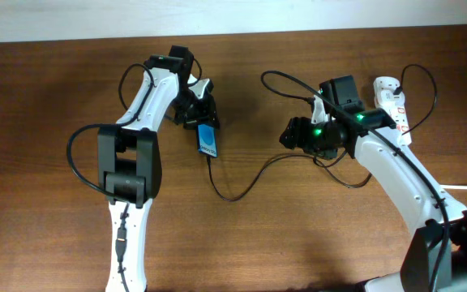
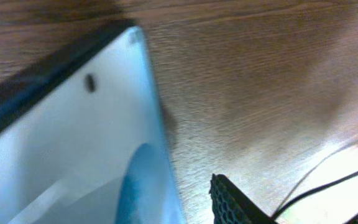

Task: Plug charger to phone and switch on socket
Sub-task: 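Lower the plugged phone onto the table and release both grippers, then move the right gripper over the white power strip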

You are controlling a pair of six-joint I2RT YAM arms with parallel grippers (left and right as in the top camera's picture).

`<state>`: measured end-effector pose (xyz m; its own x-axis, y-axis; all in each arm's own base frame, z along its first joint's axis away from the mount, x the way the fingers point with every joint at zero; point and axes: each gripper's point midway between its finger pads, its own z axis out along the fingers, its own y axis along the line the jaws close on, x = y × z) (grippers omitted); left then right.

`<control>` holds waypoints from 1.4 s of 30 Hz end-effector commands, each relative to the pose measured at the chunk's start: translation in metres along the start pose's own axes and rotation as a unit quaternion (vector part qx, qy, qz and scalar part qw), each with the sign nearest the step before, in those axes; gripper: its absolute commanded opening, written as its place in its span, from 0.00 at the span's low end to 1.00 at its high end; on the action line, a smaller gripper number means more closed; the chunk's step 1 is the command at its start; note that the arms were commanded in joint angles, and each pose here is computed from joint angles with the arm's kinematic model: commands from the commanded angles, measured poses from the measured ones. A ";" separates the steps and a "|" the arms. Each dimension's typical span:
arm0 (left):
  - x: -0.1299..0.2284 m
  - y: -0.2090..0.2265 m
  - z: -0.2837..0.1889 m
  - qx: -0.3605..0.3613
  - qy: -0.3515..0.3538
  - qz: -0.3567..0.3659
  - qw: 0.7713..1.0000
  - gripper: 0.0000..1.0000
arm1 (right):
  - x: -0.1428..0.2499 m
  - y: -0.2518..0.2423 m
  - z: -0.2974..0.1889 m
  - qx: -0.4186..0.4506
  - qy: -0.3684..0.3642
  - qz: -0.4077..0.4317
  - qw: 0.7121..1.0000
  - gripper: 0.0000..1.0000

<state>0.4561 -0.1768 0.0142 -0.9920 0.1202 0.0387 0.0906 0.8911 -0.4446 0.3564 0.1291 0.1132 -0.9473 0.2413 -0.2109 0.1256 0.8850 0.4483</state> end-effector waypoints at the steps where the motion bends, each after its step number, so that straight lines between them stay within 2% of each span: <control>1: 0.000 0.005 0.002 -0.013 0.001 0.002 1.000 0.44 | -0.005 0.003 -0.007 0.001 -0.014 -0.010 1.000 0.69; 16: 0.001 0.032 -0.005 -0.088 0.000 -0.015 0.996 0.47 | -0.005 0.002 -0.007 0.002 -0.014 -0.011 1.000 0.69; 21: -0.003 0.048 -0.008 -0.134 -0.009 -0.014 0.991 0.50 | -0.002 0.001 -0.007 0.005 -0.008 -0.009 1.000 0.70; 24: -0.005 0.051 -0.009 -0.145 -0.013 -0.013 0.989 0.61 | -0.002 0.001 -0.007 0.005 -0.007 -0.009 1.000 0.70; 25: -0.005 0.054 -0.013 -0.156 -0.015 -0.012 0.988 0.60 | -0.002 0.001 -0.007 0.005 -0.008 -0.014 1.000 0.70; 28: -0.013 0.044 -0.067 -0.180 -0.043 -0.012 0.983 0.59 | -0.011 0.004 -0.019 0.003 -0.019 -0.055 0.998 0.70; 31: -0.023 0.020 -0.166 -0.182 -0.135 -0.008 0.974 0.62 | -0.035 0.012 -0.061 0.000 -0.055 -0.086 0.995 0.70; 32: -0.022 0.014 -0.196 -0.179 -0.167 -0.007 0.970 0.67 | -0.041 0.017 -0.077 -0.001 -0.069 -0.097 0.993 0.70; 33: -0.017 0.008 -0.233 -0.177 -0.204 -0.007 0.963 0.92 | -0.046 0.025 -0.094 -0.001 -0.083 -0.113 0.990 0.70; 34: -0.011 0.005 -0.259 -0.176 -0.231 -0.009 0.957 1.00 | -0.049 0.031 -0.110 0.001 -0.095 -0.123 0.988 0.70; 37: 0.007 0.003 -0.299 -0.177 -0.265 -0.017 0.948 1.00 | -0.048 0.043 -0.142 -0.002 -0.114 -0.141 0.983 0.70; 42: 0.014 0.004 -0.309 -0.178 -0.272 -0.020 0.946 0.99 | -0.038 0.053 -0.176 -0.011 -0.146 -0.151 0.978 0.73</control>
<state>0.4696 -0.0387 0.2889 -0.8859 -0.0724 -0.4582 -0.0166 0.9921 -0.1246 0.3541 0.0995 0.2718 -0.8563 0.0823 -0.5098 -0.1265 0.9237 0.3616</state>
